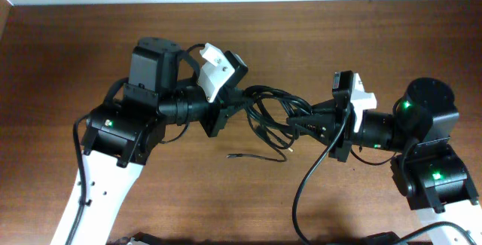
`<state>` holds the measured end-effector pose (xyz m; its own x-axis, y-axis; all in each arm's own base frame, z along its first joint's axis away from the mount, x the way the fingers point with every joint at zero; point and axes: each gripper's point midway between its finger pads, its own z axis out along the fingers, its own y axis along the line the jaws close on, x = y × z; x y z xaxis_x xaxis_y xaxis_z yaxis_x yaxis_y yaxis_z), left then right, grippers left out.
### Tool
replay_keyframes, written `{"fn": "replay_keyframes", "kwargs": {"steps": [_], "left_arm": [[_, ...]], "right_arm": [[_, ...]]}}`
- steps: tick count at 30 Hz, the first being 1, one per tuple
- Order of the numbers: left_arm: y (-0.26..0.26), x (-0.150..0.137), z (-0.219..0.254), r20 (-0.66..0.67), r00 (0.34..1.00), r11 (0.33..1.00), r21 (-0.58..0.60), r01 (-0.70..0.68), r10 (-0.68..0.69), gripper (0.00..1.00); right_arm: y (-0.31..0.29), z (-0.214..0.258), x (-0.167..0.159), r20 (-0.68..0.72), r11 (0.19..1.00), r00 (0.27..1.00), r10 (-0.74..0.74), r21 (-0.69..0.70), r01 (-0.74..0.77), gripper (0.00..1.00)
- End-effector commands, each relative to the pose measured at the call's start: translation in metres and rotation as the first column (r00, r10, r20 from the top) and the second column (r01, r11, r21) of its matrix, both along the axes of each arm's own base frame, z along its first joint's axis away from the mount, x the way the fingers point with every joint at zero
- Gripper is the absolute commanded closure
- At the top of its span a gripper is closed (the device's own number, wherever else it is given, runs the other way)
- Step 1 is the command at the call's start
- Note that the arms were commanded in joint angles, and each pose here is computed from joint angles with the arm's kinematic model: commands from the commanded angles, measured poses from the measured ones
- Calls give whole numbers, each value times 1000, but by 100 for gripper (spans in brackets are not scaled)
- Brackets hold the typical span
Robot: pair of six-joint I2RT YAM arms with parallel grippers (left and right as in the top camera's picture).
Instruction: Untangle cables
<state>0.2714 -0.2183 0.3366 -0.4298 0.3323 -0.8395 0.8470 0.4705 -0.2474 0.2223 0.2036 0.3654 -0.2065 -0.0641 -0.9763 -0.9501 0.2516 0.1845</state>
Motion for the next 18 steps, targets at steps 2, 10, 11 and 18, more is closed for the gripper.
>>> {"fn": "replay_keyframes", "kwargs": {"steps": [2, 10, 11, 18], "left_arm": [[-3, 0, 4, 10, 1000, 1000, -10, 13, -12, 100], [-3, 0, 5, 12, 1000, 1000, -10, 13, -12, 100], [-3, 0, 5, 14, 1000, 1000, -10, 11, -11, 100], [2, 7, 1, 24, 999, 999, 19, -27, 27, 100]], "right_arm": [[1, 6, -8, 16, 999, 999, 33, 14, -33, 96], [1, 6, -8, 11, 999, 999, 32, 13, -32, 62], [1, 5, -7, 10, 999, 999, 32, 13, -32, 56], [1, 2, -4, -2, 999, 999, 32, 10, -32, 30]]}}
